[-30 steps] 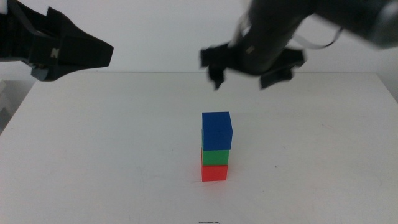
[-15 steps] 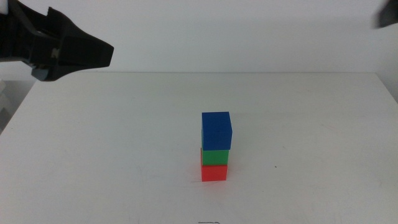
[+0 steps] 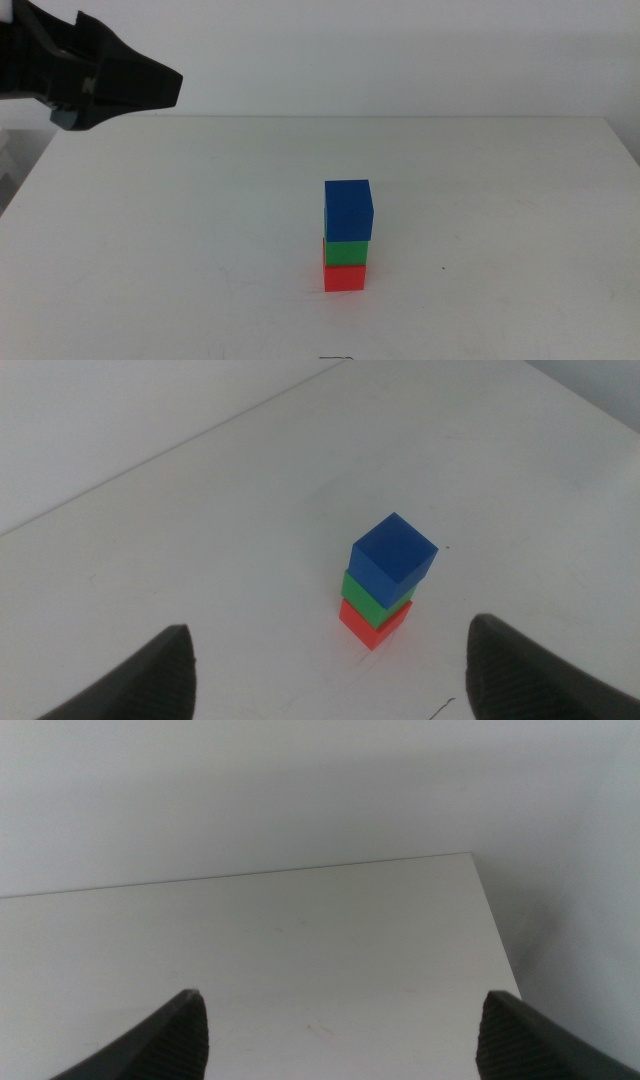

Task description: Stack red cubes first, then green, then blue cubes in a specific spot.

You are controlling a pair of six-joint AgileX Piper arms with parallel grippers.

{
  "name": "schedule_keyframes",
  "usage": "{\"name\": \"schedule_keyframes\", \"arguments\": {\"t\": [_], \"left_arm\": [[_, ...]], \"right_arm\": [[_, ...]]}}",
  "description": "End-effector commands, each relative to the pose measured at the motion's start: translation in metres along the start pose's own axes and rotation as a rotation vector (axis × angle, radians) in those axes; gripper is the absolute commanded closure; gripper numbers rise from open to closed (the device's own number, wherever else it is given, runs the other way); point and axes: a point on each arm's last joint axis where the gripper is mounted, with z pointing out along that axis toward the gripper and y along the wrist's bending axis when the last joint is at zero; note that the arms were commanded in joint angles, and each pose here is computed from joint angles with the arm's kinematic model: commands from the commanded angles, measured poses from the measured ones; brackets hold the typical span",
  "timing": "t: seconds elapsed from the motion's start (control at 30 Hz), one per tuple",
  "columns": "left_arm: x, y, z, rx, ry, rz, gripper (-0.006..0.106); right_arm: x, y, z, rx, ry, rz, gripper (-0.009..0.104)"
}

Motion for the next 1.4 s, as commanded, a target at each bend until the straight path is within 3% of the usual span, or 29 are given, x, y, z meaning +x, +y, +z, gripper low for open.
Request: {"name": "schedule_keyframes", "arguments": {"t": [0.0, 0.1, 0.17, 0.33, 0.47, 0.57, 0.77, 1.17, 1.37], "left_arm": [[-0.011, -0.004, -0.01, -0.009, -0.094, -0.013, 0.009], [-0.015, 0.001, -0.011, -0.065, -0.136, 0.0, 0.009], [-0.018, 0.01, -0.009, -0.156, -0.196, 0.014, 0.009], [-0.018, 0.034, -0.03, -0.618, -0.46, 0.266, 0.009], [-0.017, 0.034, -0.044, -0.821, -0.607, 0.485, 0.009], [-0.015, 0.038, -0.048, -0.826, -0.644, 0.408, 0.009], [-0.009, 0.041, -0.044, -0.716, -0.665, 0.12, 0.009], [-0.009, 0.041, -0.044, -0.72, -0.659, 0.124, 0.009], [0.016, 0.037, -0.035, -0.675, -0.643, 0.027, 0.009]], "right_arm": [[-0.012, -0.001, -0.016, 0.002, -0.112, -0.017, 0.02], [-0.012, -0.001, -0.016, 0.002, -0.112, -0.017, 0.02], [-0.012, -0.001, -0.016, 0.002, -0.113, -0.018, 0.02], [-0.012, -0.001, -0.016, 0.002, -0.113, -0.018, 0.02], [-0.012, -0.001, -0.015, 0.002, -0.112, -0.018, 0.02], [-0.012, -0.001, -0.015, 0.002, -0.112, -0.018, 0.02], [-0.012, -0.001, -0.015, 0.003, -0.112, -0.018, 0.02], [-0.012, -0.002, -0.015, 0.004, -0.112, -0.02, 0.02], [0.008, -0.01, -0.021, 0.074, -0.204, -0.111, 0.02]]}}
